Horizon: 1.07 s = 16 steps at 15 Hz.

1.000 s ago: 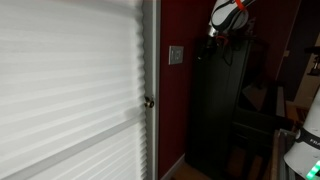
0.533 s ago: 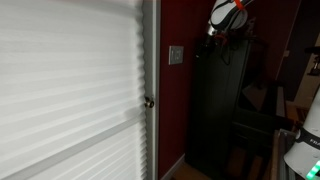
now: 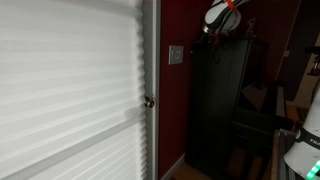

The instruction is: Press the right switch on and off

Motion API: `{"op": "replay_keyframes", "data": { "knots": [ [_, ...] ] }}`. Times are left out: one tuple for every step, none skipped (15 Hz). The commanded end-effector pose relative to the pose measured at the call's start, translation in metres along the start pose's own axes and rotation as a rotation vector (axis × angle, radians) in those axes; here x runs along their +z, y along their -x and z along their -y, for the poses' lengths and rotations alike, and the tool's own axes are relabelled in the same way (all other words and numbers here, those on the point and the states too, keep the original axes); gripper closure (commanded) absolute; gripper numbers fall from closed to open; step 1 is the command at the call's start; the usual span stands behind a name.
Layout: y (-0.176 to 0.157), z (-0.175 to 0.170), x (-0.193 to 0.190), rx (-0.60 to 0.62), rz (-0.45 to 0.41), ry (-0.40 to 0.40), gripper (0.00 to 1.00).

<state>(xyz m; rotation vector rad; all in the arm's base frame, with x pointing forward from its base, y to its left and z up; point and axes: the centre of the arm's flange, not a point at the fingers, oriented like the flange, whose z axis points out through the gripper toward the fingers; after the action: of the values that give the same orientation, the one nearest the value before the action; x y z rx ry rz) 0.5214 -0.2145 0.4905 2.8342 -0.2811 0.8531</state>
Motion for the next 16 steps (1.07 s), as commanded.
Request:
{"op": "replay_keyframes", "data": {
  "knots": [
    [-0.022, -0.006, 0.016, -0.012, -0.074, -0.004, 0.77],
    [-0.025, -0.007, 0.019, -0.010, -0.088, 0.002, 0.83],
    [-0.027, -0.008, 0.023, -0.009, -0.102, 0.004, 0.91],
    [-0.030, -0.008, 0.026, -0.008, -0.119, 0.006, 0.97],
    [-0.033, -0.008, 0.029, -0.003, -0.141, 0.007, 0.99],
    [-0.035, -0.008, 0.032, -0.002, -0.158, 0.016, 1.00],
    [-0.037, -0.008, 0.034, 0.000, -0.167, 0.014, 1.00],
    [-0.040, -0.007, 0.037, 0.000, -0.180, 0.015, 1.00],
    [-0.042, -0.006, 0.038, -0.004, -0.195, 0.011, 1.00],
    [-0.045, -0.004, 0.039, -0.008, -0.205, 0.008, 1.00],
    [-0.048, -0.002, 0.041, -0.011, -0.212, 0.006, 1.00],
    [-0.051, 0.000, 0.043, -0.016, -0.222, 0.000, 1.00],
    [-0.054, 0.003, 0.045, -0.020, -0.231, -0.002, 1.00],
    [-0.057, 0.004, 0.047, -0.024, -0.235, -0.006, 1.00],
    [-0.059, 0.006, 0.050, -0.030, -0.239, -0.008, 1.00],
    [-0.062, 0.007, 0.051, -0.034, -0.241, -0.010, 1.00]
  ]
}}
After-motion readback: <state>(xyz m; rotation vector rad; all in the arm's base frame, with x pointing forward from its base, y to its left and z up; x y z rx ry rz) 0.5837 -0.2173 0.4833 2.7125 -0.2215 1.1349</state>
